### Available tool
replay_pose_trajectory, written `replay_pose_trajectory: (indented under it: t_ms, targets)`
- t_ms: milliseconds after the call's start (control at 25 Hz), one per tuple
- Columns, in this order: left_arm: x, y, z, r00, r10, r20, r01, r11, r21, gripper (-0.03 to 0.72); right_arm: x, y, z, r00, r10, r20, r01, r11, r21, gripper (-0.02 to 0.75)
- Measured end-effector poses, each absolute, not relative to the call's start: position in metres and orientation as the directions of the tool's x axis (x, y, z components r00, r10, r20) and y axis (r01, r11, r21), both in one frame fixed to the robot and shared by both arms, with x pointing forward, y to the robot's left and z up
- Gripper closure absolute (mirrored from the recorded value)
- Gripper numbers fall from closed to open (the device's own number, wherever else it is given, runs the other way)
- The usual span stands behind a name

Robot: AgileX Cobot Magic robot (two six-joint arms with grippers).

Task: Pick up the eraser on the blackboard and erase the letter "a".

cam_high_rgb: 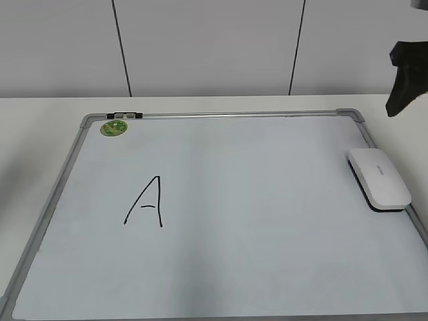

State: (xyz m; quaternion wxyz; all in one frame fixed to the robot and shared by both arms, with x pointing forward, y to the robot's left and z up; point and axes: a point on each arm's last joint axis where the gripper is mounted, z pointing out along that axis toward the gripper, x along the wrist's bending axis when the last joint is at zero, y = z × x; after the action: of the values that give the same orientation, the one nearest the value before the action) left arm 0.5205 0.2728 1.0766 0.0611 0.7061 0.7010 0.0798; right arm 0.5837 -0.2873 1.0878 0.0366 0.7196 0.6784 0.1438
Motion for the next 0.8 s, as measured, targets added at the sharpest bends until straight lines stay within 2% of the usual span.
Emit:
replay_pose_trajectory:
  t_ms: [160, 280, 320, 520, 680, 800]
  targets:
    - [0.473, 0.279, 1.091, 0.0, 1.0, 0.021, 0.964, -0.005, 0.265, 0.225, 0.544, -0.284, 1.092, 0.024, 0.982, 0.185, 0.969, -0.068, 0.237, 0.202]
    - [0.434, 0.284, 1.101, -0.002, 1.0, 0.02, 0.942, -0.005, 0.337, 0.226, 0.493, -0.282, 1.107, 0.015, 0.979, 0.205, 0.95, -0.078, 0.303, 0.202]
    - [0.423, 0.286, 1.102, -0.002, 1.0, 0.025, 0.935, -0.007, 0.353, 0.226, 0.493, -0.282, 1.107, 0.015, 0.979, 0.205, 0.95, -0.078, 0.303, 0.202]
    - [0.357, 0.293, 1.106, 0.006, 1.0, 0.017, 0.875, -0.013, 0.483, 0.226, 0.408, -0.281, 1.115, -0.019, 0.976, 0.215, 0.896, -0.079, 0.437, 0.202]
    - [0.312, 0.297, 1.102, 0.03, 1.0, 0.002, 0.815, -0.026, 0.578, 0.226, 0.36, -0.279, 1.106, -0.038, 0.971, 0.236, 0.873, -0.082, 0.482, 0.202]
    - [0.285, 0.301, 1.1, 0.031, 0.999, -0.009, 0.762, -0.017, 0.647, 0.226, 0.335, -0.276, 1.084, -0.04, 0.963, 0.266, 0.888, -0.088, 0.452, 0.202]
